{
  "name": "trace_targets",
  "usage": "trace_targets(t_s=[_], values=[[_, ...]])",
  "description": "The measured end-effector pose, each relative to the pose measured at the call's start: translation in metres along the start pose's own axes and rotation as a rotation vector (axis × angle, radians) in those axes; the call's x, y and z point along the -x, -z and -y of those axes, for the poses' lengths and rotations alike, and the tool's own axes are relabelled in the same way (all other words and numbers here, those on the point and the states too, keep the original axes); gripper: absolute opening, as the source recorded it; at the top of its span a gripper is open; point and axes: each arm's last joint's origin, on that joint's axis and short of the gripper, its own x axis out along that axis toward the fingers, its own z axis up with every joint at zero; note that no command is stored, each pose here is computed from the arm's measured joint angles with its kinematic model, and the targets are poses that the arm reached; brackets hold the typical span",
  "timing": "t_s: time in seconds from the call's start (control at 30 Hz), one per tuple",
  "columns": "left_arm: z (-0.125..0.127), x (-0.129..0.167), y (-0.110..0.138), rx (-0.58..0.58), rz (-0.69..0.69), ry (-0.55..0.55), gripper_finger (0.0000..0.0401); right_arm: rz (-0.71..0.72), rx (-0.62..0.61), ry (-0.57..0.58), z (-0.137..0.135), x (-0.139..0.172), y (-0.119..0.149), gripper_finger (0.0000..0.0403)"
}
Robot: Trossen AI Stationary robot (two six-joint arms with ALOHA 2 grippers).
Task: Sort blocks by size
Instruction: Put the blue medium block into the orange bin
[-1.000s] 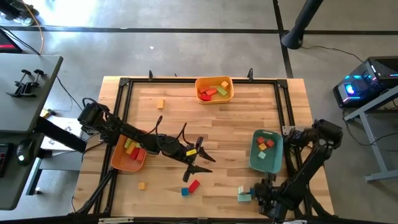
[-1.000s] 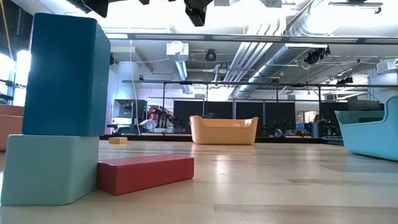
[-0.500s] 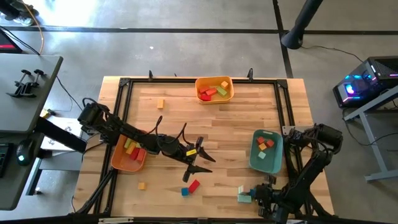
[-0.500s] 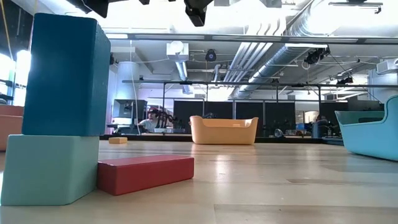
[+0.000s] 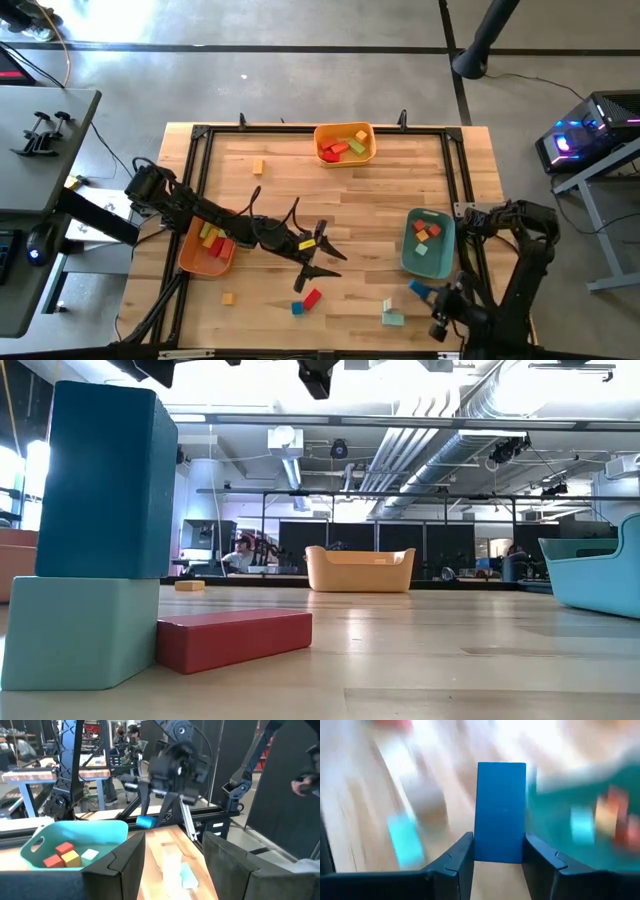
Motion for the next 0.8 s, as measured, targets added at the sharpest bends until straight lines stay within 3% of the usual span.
trace_targets(t_s=[0.1,0.2,0.33,0.53,0.67,0.8], values=[[0.003,0.000,0.000,-0.040,0.005,0.009,0.0186,0.311,0.072,-0.098,-0.007,0.004,-0.013,0.0125],[0.011,0.000,-0.001,-0.116,0.009,0.028,0.0186,0.592,0.153,-0.122,-0.010,0.006,-0.025,0.0125],[0.019,0.000,-0.002,-0.235,0.026,0.050,0.0186,0.795,0.217,-0.070,-0.012,-0.001,-0.042,0.0125],[0.021,0.001,-0.006,-0.347,0.076,0.043,0.0186,0.767,0.243,0.084,-0.012,-0.030,-0.071,0.0125],[0.012,0.000,-0.006,-0.334,0.068,0.006,0.0194,0.718,0.323,0.161,-0.017,-0.042,-0.080,0.0125],[0.003,0.000,-0.006,-0.295,0.060,-0.016,0.0217,0.611,0.389,0.168,-0.025,-0.048,-0.082,0.0125]])
